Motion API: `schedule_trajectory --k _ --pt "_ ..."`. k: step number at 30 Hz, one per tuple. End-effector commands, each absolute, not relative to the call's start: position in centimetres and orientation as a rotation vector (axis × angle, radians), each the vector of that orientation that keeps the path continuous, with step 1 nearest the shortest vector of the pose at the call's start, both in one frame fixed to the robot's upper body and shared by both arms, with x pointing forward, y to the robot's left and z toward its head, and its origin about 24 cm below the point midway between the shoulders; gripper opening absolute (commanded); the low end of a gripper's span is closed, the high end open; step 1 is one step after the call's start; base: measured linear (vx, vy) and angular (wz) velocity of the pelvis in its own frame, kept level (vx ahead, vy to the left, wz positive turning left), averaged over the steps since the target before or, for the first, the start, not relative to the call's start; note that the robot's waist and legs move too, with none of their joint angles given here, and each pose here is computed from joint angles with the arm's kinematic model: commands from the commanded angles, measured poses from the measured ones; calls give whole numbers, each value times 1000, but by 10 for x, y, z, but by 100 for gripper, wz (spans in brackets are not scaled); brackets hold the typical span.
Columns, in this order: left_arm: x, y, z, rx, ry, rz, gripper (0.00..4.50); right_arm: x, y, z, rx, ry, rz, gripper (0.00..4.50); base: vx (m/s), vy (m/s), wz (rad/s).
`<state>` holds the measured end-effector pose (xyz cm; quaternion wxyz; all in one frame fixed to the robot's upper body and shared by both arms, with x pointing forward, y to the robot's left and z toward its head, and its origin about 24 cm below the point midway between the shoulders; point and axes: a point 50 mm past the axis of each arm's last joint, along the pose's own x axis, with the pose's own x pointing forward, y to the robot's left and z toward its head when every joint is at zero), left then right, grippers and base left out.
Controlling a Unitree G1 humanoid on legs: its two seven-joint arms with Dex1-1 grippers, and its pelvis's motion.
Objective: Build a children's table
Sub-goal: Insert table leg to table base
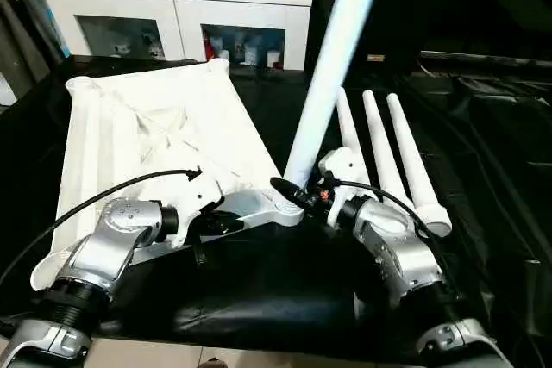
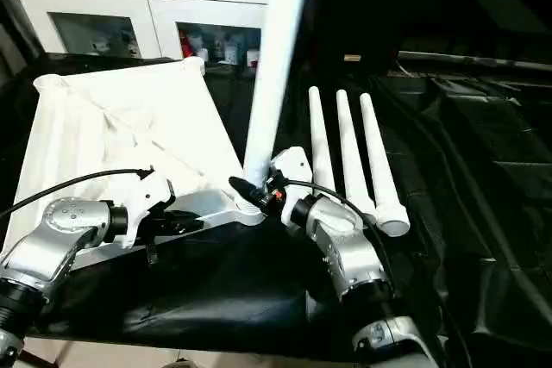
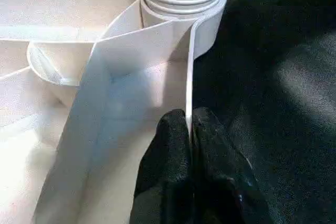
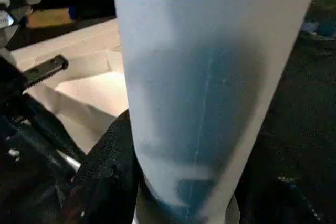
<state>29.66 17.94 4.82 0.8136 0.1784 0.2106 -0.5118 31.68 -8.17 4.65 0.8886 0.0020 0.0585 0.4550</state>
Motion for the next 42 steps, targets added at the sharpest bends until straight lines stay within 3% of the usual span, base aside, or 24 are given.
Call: schedule_trajectory --k 1,6,16,23,27,28,32,42 --pt "304 186 62 386 379 -1036 0 302 -80 12 4 350 1019 191 0 0 0" --pt "302 181 62 384 380 -1096 0 304 -82 12 30 440 1119 191 0 0 0" --pt "297 176 72 396 368 -1250 0 303 -98 12 -1 488 1279 191 0 0 0" --pt "300 179 75 401 370 -1245 0 304 -104 9 13 507 1277 191 0 0 0" --pt "303 181 71 421 389 -1201 0 309 -105 7 16 496 1185 191 0 0 0" --pt "307 181 69 439 399 -1162 0 315 -107 5 8 490 1082 191 0 0 0" --pt "314 183 68 447 433 -1080 0 324 -108 1 2 506 917 191 -26 2 -5" --pt "346 155 66 307 533 -720 0 340 -79 -6 -85 555 537 191 -13 6 -5"
